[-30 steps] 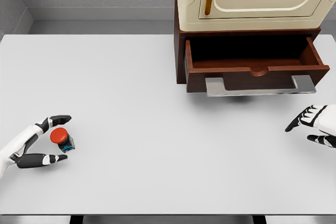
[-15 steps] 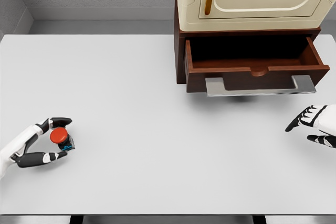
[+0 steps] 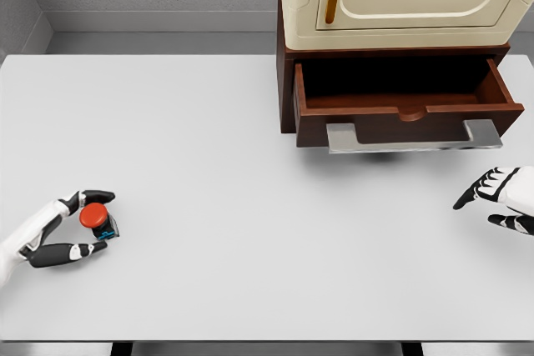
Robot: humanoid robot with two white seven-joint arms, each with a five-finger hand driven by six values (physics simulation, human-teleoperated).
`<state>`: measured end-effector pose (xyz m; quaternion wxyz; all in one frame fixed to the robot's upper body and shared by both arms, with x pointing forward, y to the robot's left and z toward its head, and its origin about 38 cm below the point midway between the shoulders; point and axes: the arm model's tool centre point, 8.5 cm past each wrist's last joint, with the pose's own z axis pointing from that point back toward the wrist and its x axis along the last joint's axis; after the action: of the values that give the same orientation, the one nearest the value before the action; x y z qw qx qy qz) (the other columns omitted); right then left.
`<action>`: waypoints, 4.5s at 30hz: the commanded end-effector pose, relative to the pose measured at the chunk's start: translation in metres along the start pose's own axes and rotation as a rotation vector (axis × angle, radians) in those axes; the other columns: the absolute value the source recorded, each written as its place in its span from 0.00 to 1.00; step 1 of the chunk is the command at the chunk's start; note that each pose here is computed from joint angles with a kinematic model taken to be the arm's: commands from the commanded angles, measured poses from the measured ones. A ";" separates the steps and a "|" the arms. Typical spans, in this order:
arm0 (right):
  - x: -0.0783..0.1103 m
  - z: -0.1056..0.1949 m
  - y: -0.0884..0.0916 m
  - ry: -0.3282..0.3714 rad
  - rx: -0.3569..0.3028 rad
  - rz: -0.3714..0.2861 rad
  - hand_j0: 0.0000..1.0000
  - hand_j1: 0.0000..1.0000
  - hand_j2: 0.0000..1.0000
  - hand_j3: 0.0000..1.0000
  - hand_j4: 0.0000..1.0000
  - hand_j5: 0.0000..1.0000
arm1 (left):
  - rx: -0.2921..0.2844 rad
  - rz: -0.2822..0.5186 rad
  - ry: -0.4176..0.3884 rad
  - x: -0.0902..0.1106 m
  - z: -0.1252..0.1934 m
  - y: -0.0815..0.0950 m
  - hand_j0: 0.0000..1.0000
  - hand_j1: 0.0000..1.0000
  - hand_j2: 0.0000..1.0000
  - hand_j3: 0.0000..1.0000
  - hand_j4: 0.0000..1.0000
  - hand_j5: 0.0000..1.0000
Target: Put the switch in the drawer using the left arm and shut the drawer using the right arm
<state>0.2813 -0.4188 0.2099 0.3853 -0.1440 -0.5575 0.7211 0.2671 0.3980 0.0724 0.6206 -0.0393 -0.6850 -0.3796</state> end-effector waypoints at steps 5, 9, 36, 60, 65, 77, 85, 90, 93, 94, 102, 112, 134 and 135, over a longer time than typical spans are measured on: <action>0.000 0.000 -0.001 0.000 -0.003 -0.004 0.66 0.66 0.66 0.66 0.66 0.66 | 0.001 0.005 -0.001 0.000 -0.001 -0.002 0.48 0.48 0.48 0.48 0.48 0.48; 0.000 0.000 -0.002 0.000 -0.003 -0.001 0.66 0.66 0.66 0.66 0.66 0.66 | 0.003 0.007 -0.004 0.000 -0.001 -0.002 0.42 0.42 0.42 0.42 0.42 0.42; -0.001 0.000 -0.001 0.002 -0.007 -0.005 0.66 0.66 0.66 0.66 0.66 0.66 | 0.007 -0.108 -0.353 0.095 -0.072 0.004 0.36 0.36 0.36 0.36 0.36 0.36; -0.001 0.000 -0.002 0.002 -0.013 -0.005 0.66 0.66 0.66 0.66 0.66 0.66 | 0.101 -0.039 -0.520 0.157 -0.152 -0.016 0.36 0.36 0.36 0.36 0.36 0.36; 0.000 0.000 -0.002 0.000 -0.013 -0.005 0.66 0.66 0.66 0.66 0.66 0.66 | 0.108 -0.041 -0.580 0.177 -0.174 -0.023 0.36 0.36 0.36 0.36 0.36 0.36; -0.001 0.000 -0.003 0.002 -0.017 -0.005 0.66 0.66 0.66 0.66 0.66 0.66 | 0.135 -0.119 -0.577 0.213 -0.218 -0.037 0.36 0.36 0.36 0.36 0.36 0.36; -0.001 0.000 -0.002 0.002 -0.016 -0.006 0.66 0.66 0.66 0.66 0.66 0.66 | 0.150 -0.267 -0.548 0.237 -0.242 -0.040 0.36 0.36 0.36 0.36 0.36 0.36; 0.000 0.000 -0.002 0.000 -0.018 -0.006 0.66 0.66 0.66 0.66 0.66 0.66 | 0.154 -0.360 -0.554 0.252 -0.254 -0.048 0.36 0.36 0.36 0.36 0.36 0.36; 0.000 0.000 -0.003 0.000 -0.017 -0.005 0.66 0.66 0.66 0.66 0.66 0.66 | 0.148 -0.429 -0.553 0.260 -0.259 -0.050 0.36 0.36 0.36 0.36 0.36 0.36; 0.000 0.000 -0.003 0.000 -0.017 -0.005 0.66 0.66 0.66 0.66 0.66 0.66 | 0.141 -0.449 -0.558 0.264 -0.262 -0.052 0.36 0.36 0.36 0.36 0.36 0.36; 0.000 0.000 -0.003 0.000 -0.017 -0.005 0.66 0.66 0.66 0.66 0.66 0.66 | 0.138 -0.560 -0.546 0.277 -0.273 -0.071 0.36 0.36 0.36 0.36 0.36 0.36; -0.001 0.000 -0.003 0.002 -0.019 -0.005 0.66 0.66 0.66 0.66 0.66 0.66 | 0.117 -0.692 -0.512 0.284 -0.295 -0.078 0.36 0.36 0.36 0.36 0.36 0.36; -0.001 0.000 -0.006 0.001 -0.014 0.005 0.66 0.66 0.66 0.66 0.66 0.66 | 0.061 -0.904 -0.427 0.284 -0.324 -0.091 0.36 0.36 0.36 0.36 0.36 0.36; -0.001 0.000 -0.006 0.002 -0.015 0.005 0.66 0.66 0.66 0.66 0.66 0.66 | 0.062 -0.930 -0.417 0.283 -0.324 -0.091 0.36 0.36 0.36 0.36 0.36 0.36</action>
<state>0.2838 -0.4189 0.2139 0.3818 -0.1489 -0.5609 0.7194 0.4206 0.0322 0.2622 0.2407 0.2033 -0.7572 -0.5721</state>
